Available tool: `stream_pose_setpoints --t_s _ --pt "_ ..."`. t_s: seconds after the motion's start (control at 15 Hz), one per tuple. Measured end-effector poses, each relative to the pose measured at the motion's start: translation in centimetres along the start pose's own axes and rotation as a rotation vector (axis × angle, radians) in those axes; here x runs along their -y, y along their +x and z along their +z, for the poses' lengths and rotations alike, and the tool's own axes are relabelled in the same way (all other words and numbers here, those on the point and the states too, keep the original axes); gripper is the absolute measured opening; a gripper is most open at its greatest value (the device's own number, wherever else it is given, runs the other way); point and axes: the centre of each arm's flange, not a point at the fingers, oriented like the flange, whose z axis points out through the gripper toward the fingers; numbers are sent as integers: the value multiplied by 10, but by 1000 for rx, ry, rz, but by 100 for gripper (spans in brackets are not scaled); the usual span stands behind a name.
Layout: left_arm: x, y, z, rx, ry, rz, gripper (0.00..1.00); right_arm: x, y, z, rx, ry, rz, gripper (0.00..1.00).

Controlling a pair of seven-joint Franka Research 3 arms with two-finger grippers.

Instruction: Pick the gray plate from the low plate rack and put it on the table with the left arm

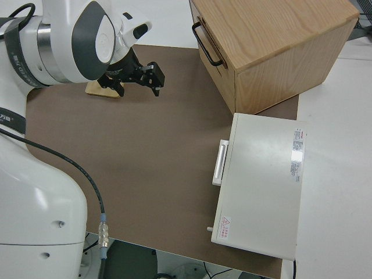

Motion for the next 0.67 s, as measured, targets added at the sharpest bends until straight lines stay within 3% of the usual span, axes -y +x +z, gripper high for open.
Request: stream_pose_setpoints --t_s 0.67 --pt "-5 -2 35 -29 -1 7 100 0 0 0 0 0 0 99"
